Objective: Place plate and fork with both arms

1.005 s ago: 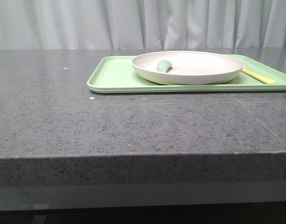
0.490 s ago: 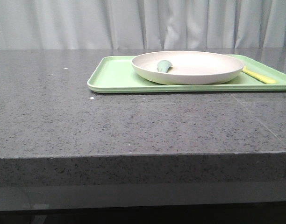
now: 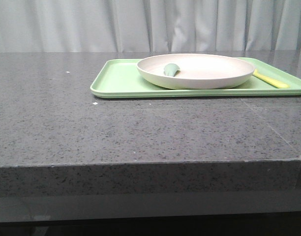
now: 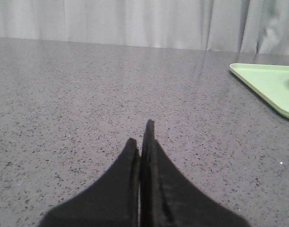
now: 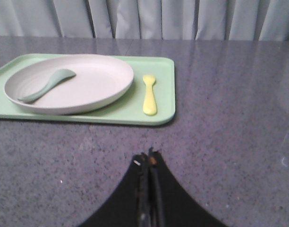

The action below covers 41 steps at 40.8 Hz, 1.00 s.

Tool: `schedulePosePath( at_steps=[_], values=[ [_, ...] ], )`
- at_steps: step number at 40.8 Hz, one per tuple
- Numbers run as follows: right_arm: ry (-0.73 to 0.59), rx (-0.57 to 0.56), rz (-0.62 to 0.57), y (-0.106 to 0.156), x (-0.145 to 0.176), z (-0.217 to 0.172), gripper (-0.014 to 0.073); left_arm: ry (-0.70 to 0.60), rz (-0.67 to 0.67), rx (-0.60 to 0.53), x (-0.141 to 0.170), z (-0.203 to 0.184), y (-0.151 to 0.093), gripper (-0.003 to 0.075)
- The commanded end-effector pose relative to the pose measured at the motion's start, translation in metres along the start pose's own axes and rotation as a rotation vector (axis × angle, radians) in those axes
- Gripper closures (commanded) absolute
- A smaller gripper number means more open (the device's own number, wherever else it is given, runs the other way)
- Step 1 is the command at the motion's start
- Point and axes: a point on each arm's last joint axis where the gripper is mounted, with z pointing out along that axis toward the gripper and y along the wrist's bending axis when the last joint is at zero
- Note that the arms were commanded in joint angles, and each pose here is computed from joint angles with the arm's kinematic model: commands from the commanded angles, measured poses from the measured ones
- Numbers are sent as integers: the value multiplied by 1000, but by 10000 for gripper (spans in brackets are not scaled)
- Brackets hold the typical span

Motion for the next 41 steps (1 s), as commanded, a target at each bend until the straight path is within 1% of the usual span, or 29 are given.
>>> schedulePosePath(
  at_steps=[1,10,16,18,41],
  values=[
    [-76,29,-18,-3,4,0,711,-96,-11,1,-7,-2,0,738],
    [-71,91,-10,-8,39,-1,711,-96,-11,1,-7,-2,0,738],
    [-73,96,-8,-10,55,2,711,-94,-11,1,-7,-2,0,738],
    [-57,96,-7,-10,57,2,711,-94,-11,1,-7,-2,0,738],
    [-55,87,-8,-9,56,2,711,-94,-11,1,-7,-2,0,738]
  ],
)
